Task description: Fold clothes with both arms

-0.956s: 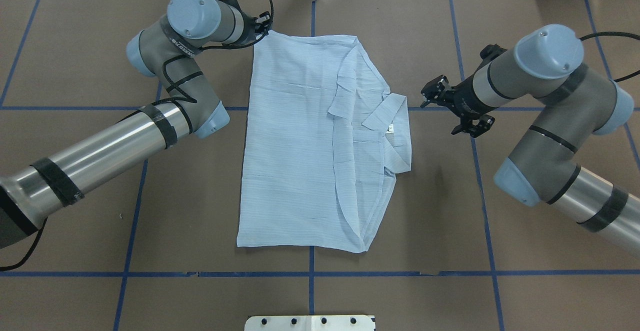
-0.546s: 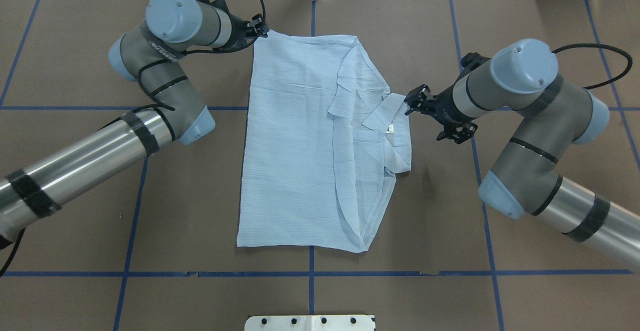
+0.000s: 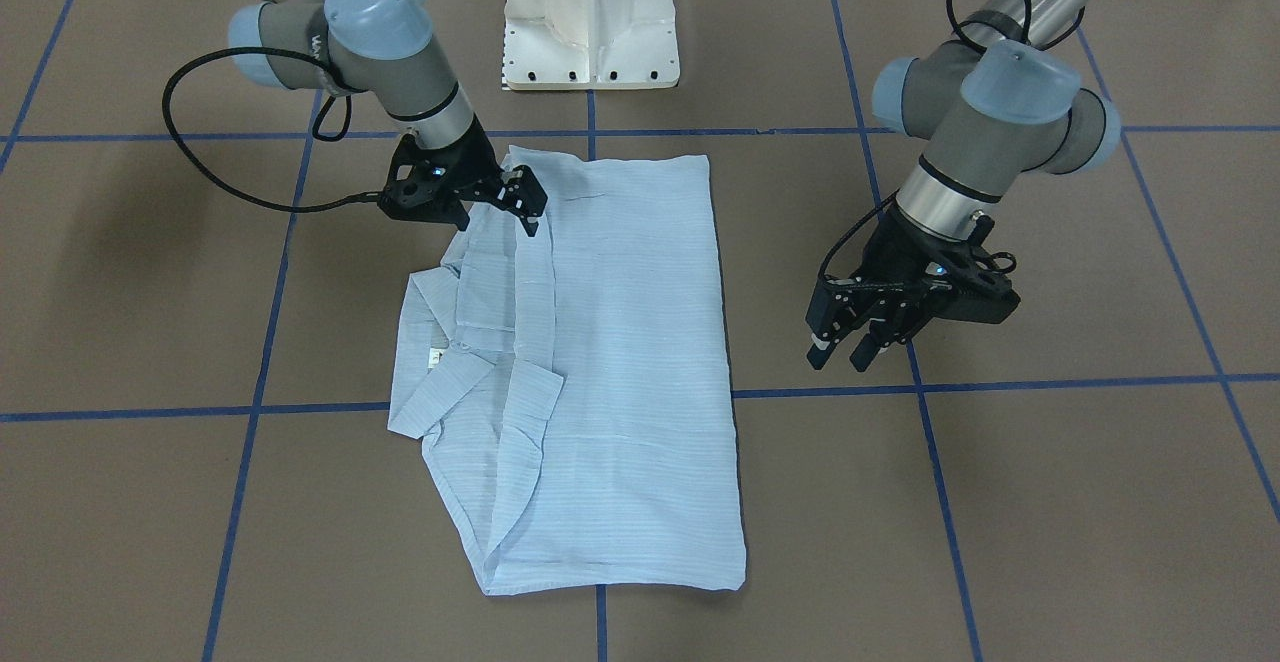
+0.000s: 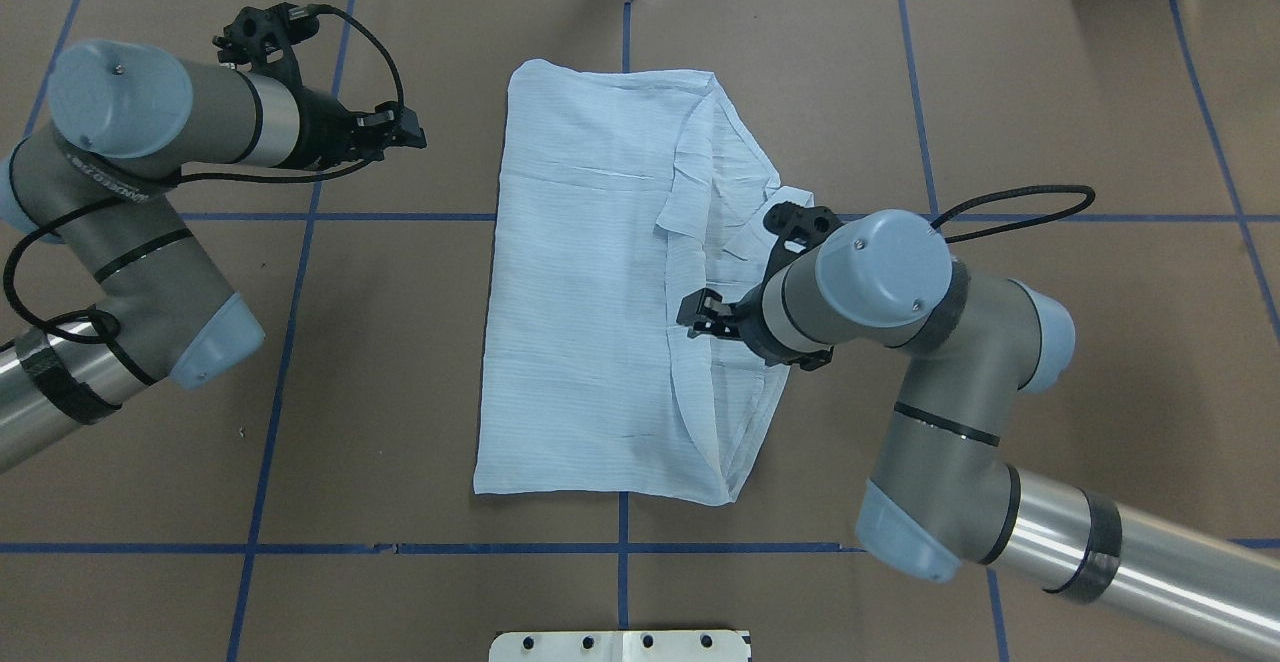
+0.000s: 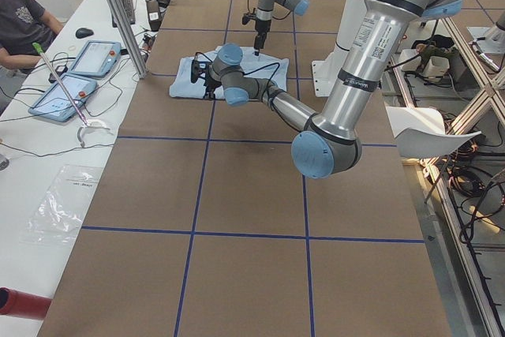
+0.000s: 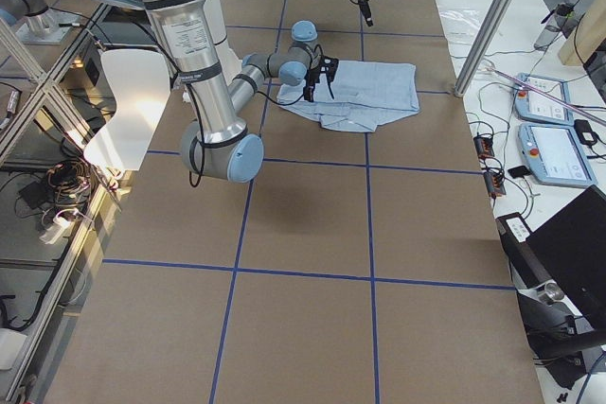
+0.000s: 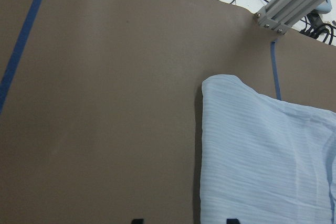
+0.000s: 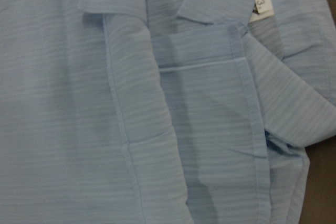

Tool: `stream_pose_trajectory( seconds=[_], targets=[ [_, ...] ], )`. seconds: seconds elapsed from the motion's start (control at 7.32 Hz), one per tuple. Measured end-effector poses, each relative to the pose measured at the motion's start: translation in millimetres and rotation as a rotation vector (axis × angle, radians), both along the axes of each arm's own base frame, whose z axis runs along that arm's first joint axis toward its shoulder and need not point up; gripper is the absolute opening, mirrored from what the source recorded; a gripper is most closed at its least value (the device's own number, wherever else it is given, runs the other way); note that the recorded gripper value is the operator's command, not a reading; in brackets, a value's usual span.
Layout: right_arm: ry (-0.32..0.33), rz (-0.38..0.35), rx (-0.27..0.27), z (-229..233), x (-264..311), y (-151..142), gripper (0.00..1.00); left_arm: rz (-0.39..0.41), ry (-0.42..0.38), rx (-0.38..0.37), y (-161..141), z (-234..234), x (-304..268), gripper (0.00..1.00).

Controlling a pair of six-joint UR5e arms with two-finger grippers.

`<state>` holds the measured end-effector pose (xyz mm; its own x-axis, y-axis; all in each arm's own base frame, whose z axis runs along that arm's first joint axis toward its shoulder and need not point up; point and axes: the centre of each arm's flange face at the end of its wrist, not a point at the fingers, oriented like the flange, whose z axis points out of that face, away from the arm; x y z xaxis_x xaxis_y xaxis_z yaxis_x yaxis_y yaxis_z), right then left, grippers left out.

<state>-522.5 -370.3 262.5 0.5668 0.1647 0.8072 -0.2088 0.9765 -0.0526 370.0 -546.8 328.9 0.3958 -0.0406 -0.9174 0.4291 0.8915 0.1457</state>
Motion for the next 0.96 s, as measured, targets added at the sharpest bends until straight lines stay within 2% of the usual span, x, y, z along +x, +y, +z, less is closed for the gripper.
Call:
stream_pose_trajectory(
  seconds=[0.41, 0.68, 0.96],
  targets=[
    [0.249, -0.147, 0.228, -30.7, -46.8, 57.0, 1.00, 0.009, -0.016, -0.016, 5.1, 16.0, -5.1, 0.62],
    [0.334, -0.212, 0.306, -23.7, -61.3, 71.4, 1.00, 0.013, -0.016, -0.026, 6.4, 19.5, -5.4, 0.62],
    [0.389, -0.268, 0.342, -13.1, -72.0, 73.1, 1.00, 0.015, -0.018, -0.032, 6.5, 22.2, -4.0, 0.62]
  ],
)
